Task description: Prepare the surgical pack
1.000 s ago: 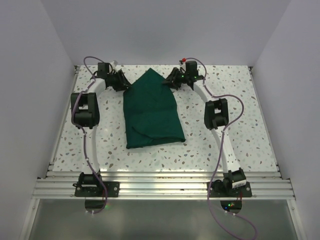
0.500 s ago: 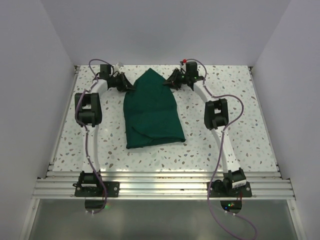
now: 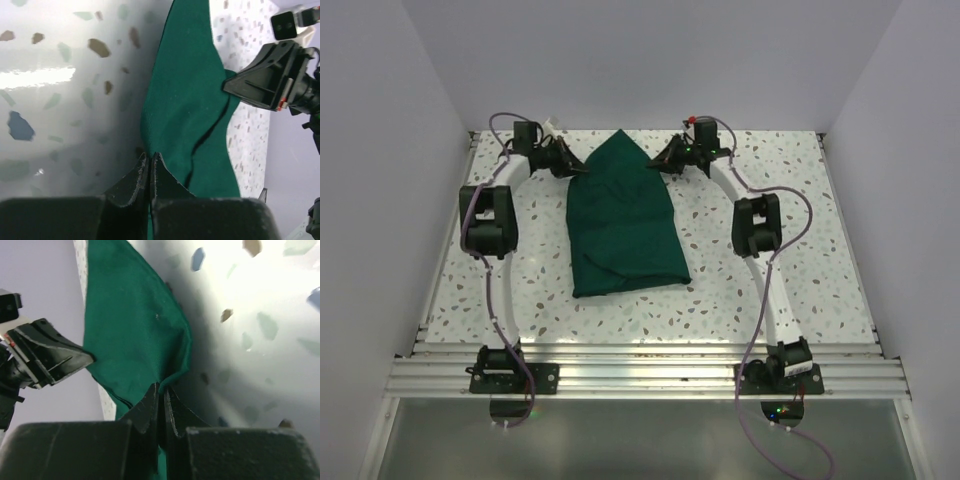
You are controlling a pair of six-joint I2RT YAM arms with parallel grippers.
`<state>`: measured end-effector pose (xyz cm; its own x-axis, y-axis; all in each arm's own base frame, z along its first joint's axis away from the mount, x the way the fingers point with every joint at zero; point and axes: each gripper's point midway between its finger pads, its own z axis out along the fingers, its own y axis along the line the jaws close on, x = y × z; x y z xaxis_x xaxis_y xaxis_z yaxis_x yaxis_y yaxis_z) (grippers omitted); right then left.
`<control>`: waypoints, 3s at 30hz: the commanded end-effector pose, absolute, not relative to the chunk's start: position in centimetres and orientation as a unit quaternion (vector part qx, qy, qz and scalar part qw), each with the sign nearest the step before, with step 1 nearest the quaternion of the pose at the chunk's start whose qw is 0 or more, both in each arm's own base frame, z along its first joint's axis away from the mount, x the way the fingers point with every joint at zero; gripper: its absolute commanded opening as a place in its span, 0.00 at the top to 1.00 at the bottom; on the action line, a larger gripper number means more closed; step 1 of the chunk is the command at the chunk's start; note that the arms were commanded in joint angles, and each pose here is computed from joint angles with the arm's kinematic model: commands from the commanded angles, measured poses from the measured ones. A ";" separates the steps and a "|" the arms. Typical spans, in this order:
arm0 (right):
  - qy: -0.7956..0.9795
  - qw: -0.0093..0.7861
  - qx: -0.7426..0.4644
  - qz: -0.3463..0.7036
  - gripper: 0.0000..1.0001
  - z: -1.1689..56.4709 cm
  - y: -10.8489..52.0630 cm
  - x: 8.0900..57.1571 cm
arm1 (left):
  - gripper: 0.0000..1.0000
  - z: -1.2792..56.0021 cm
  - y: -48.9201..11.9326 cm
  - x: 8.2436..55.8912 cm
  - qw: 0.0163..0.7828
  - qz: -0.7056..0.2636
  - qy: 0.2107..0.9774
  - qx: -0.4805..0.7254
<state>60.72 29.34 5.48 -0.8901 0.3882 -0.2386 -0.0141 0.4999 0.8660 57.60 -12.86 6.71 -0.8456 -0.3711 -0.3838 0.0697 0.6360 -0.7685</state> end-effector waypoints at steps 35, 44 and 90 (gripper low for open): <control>0.916 0.111 -0.049 0.382 0.91 14.9 21.6 30.2 | 1.00 14.0 -16.8 26.5 0.253 -0.380 0.889 -0.033; 0.924 0.055 -0.048 0.374 0.76 11.8 21.2 26.9 | 1.00 11.0 -16.6 23.2 0.227 -0.374 0.899 -0.032; 0.890 0.056 -0.187 0.412 0.33 10.6 33.1 37.2 | 0.44 18.0 -17.8 31.1 0.299 -0.367 0.880 0.043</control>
<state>37.08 31.60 9.15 -0.9356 -0.2714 -0.2257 -0.3506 0.6412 0.6826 30.84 -17.76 15.72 -0.8517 -0.1643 -0.4975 0.2285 0.7380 -0.6349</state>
